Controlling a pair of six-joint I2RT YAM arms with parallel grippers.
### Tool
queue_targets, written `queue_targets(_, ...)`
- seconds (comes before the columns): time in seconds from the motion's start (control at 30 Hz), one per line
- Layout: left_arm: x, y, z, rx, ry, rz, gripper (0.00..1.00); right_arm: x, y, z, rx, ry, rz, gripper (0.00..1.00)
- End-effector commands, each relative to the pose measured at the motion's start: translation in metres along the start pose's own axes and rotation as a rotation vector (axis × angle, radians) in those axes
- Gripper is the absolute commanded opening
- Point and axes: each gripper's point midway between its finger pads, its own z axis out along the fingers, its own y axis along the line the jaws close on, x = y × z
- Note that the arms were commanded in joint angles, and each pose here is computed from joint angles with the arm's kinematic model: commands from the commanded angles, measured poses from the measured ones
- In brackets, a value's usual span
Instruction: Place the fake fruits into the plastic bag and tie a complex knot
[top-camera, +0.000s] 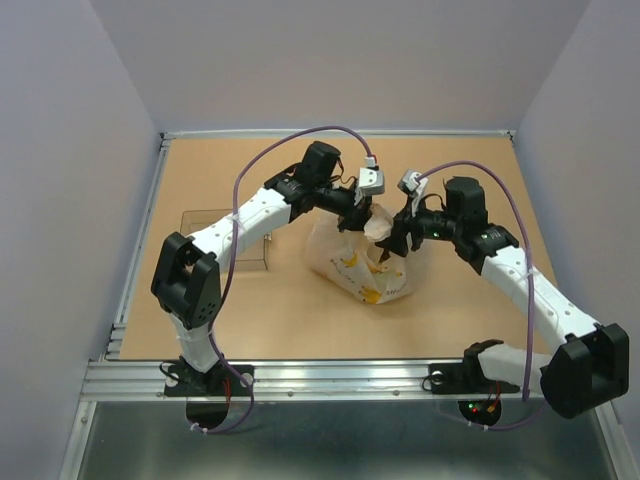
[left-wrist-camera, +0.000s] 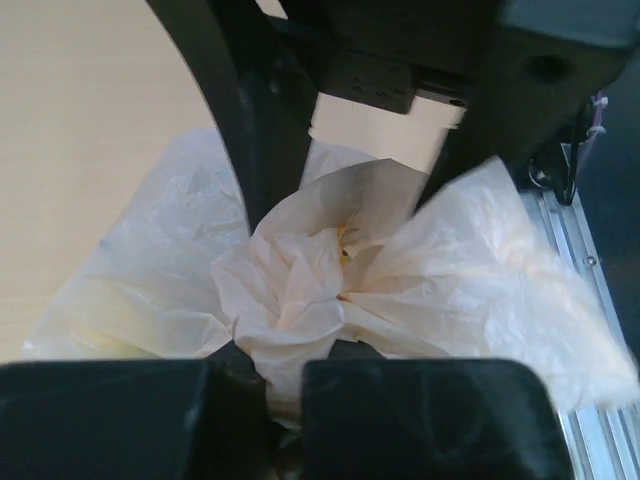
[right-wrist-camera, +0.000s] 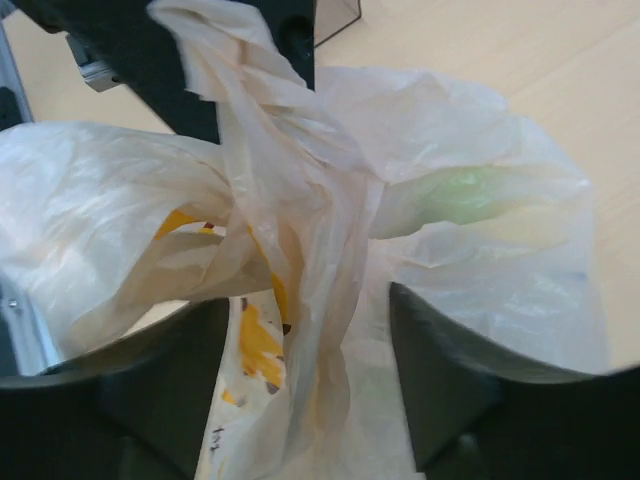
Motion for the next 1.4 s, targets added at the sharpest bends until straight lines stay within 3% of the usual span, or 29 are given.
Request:
queue_targets(0.0, -0.020, -0.004, -0.002, 0.020, -0.034, 0.046, 0.00, -0.024, -0.001, -0.015, 0.065, -0.061, -0.109, 0.74)
queue_targets(0.03, -0.021, -0.004, -0.002, 0.020, -0.036, 0.048, 0.00, -0.020, -0.001, -0.017, 0.072, -0.052, -0.123, 0.85)
queue_targets(0.23, -0.025, -0.001, -0.001, 0.028, -0.042, 0.051, 0.00, -0.017, 0.009, -0.028, 0.074, -0.065, -0.161, 1.00)
queue_targets(0.63, -0.025, 0.008, 0.002, -0.016, -0.025, 0.003, 0.02, -0.048, -0.007, -0.009, 0.069, -0.124, -0.076, 1.00)
queue_targets(0.7, -0.023, 0.006, 0.001, -0.015, -0.023, 0.005, 0.03, -0.048, -0.012, -0.008, 0.092, -0.123, -0.064, 0.88)
queue_targets(0.8, -0.022, 0.002, -0.003, -0.013, -0.023, 0.024, 0.07, -0.043, -0.013, -0.010, 0.108, -0.119, -0.072, 0.43)
queue_targets(0.9, -0.018, 0.001, -0.008, -0.009, -0.018, 0.037, 0.12, -0.042, -0.008, -0.012, 0.089, -0.123, -0.079, 0.23)
queue_targets(0.93, -0.018, 0.000, -0.010, -0.007, -0.018, 0.044, 0.13, -0.040, -0.008, -0.012, 0.088, -0.120, -0.076, 0.08)
queue_targets(0.97, -0.018, 0.000, -0.012, -0.009, -0.016, 0.052, 0.15, -0.039, -0.009, -0.012, 0.093, -0.119, -0.075, 0.01)
queue_targets(1.07, -0.018, 0.001, -0.016, -0.019, 0.012, 0.084, 0.29, -0.038, -0.011, -0.013, 0.099, -0.119, -0.079, 0.00)
queue_targets(1.2, -0.015, -0.003, -0.031, -0.025, 0.060, 0.128, 0.58, -0.038, -0.008, -0.014, 0.088, -0.120, -0.099, 0.00)
queue_targets(1.27, -0.024, -0.006, -0.042, -0.043, 0.049, 0.132, 0.63, -0.036, -0.007, -0.014, 0.078, -0.120, -0.109, 0.00)
queue_targets(1.33, -0.039, -0.009, -0.056, -0.072, 0.027, 0.144, 0.78, -0.035, -0.003, -0.014, 0.057, -0.121, -0.126, 0.00)
queue_targets(1.37, -0.044, -0.009, -0.060, -0.085, 0.019, 0.152, 0.79, -0.034, -0.001, -0.014, 0.048, -0.119, -0.130, 0.00)
